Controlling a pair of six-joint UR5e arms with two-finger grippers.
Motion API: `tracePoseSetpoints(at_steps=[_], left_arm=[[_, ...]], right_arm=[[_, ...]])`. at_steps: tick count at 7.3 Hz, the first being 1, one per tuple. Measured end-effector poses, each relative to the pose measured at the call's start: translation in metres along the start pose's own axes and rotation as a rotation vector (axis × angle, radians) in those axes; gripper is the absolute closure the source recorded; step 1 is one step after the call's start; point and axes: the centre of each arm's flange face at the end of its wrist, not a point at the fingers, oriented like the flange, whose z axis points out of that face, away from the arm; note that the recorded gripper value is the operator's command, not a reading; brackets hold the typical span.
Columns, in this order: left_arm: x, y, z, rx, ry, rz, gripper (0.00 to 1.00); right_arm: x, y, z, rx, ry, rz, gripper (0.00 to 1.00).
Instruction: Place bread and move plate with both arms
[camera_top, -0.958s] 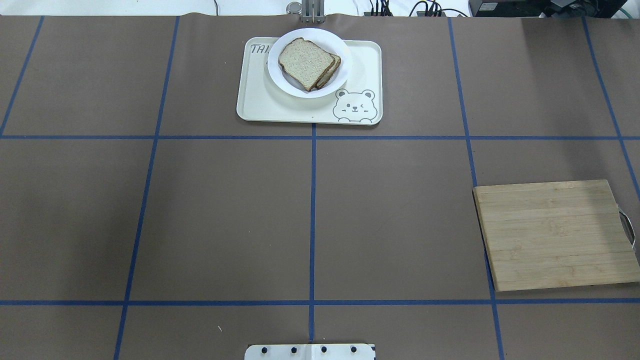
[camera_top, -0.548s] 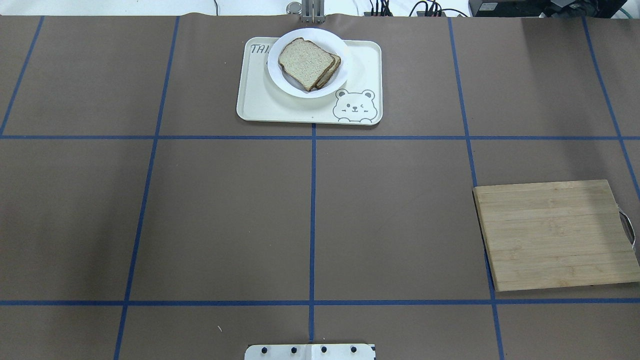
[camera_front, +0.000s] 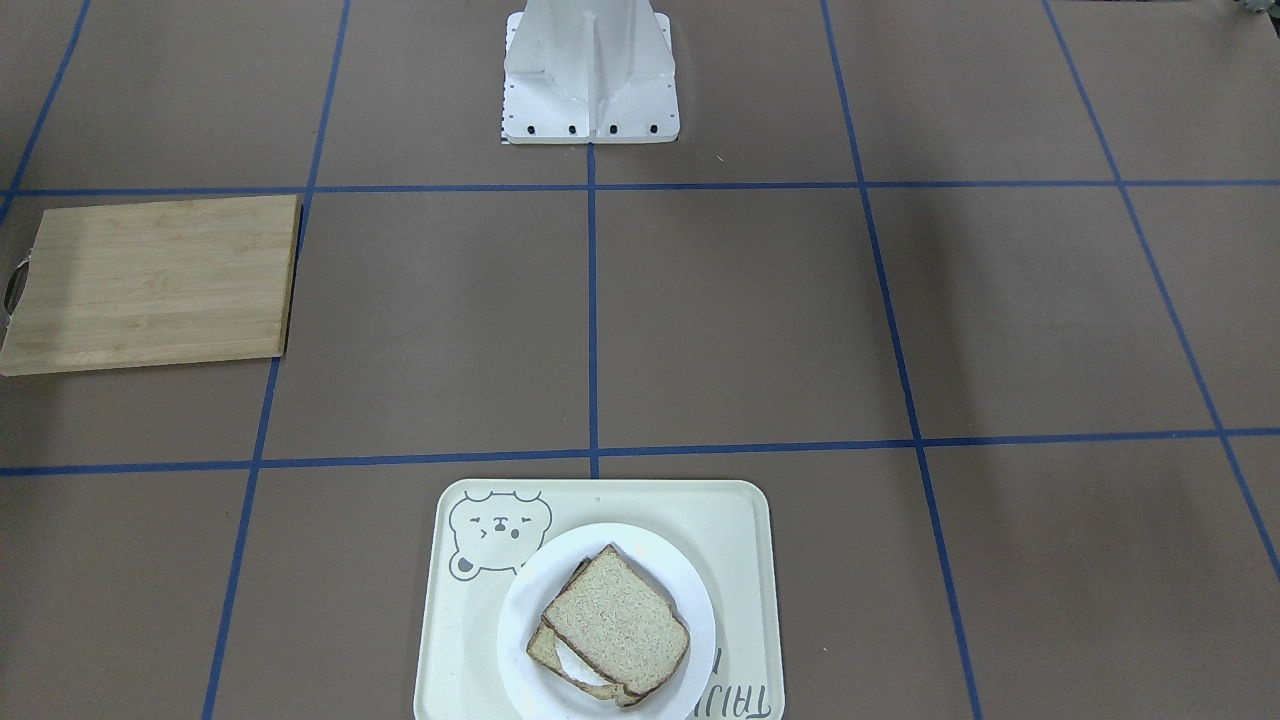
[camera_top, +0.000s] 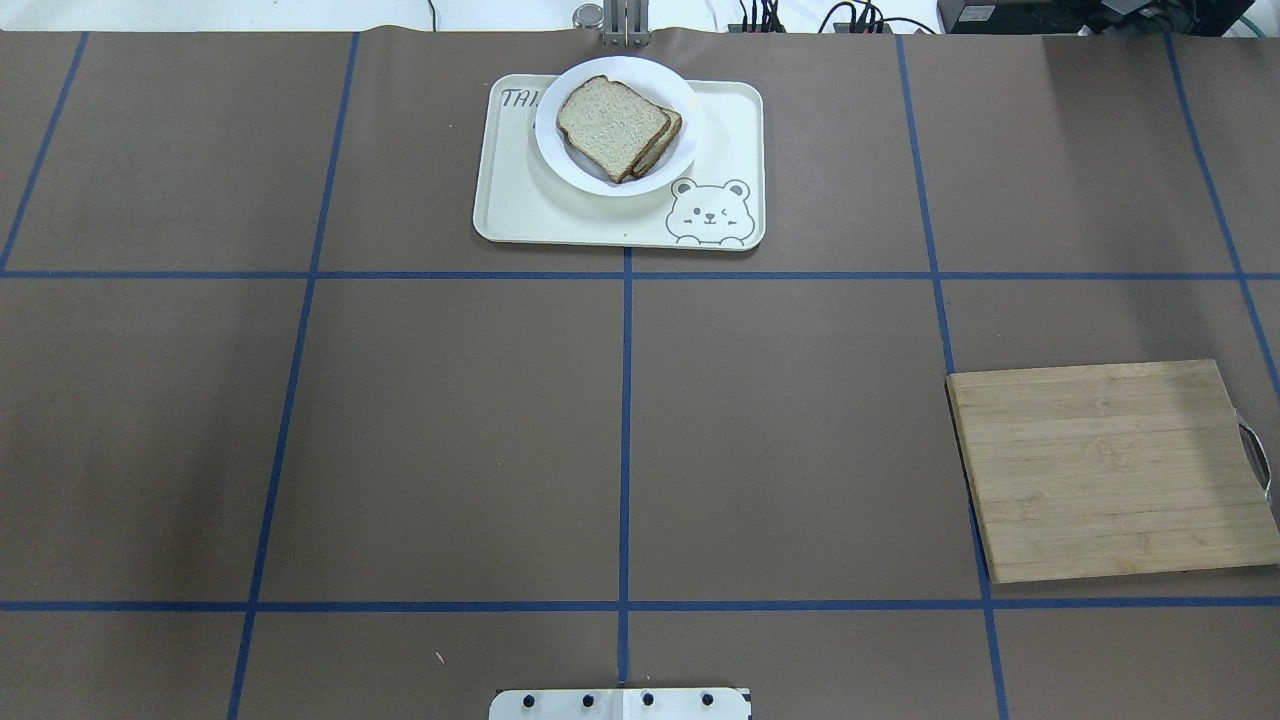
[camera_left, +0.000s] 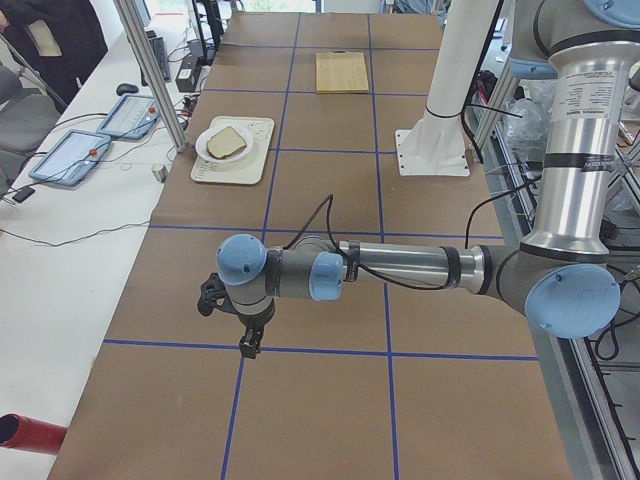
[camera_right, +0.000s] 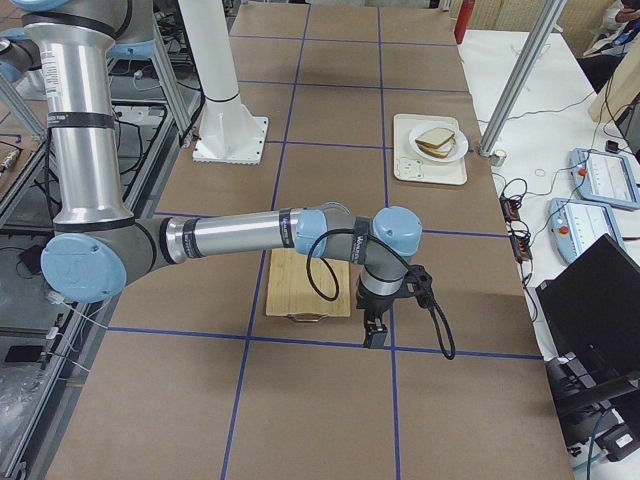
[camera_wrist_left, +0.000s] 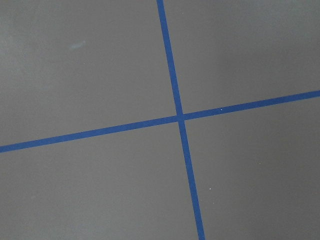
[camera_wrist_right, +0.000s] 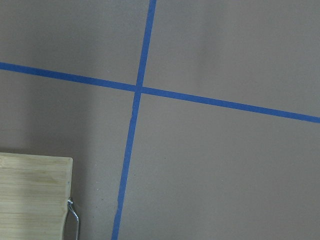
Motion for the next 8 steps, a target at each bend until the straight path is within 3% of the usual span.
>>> tracePoseSetpoints(at_steps=[8], left_arm=[[-0.0001, 0.0006, 0.0001, -0.001, -0.001, -0.002, 0.0]], right_arm=[[0.002, 0.0003, 0.0026, -0.006, 0.0, 0.003, 0.0]])
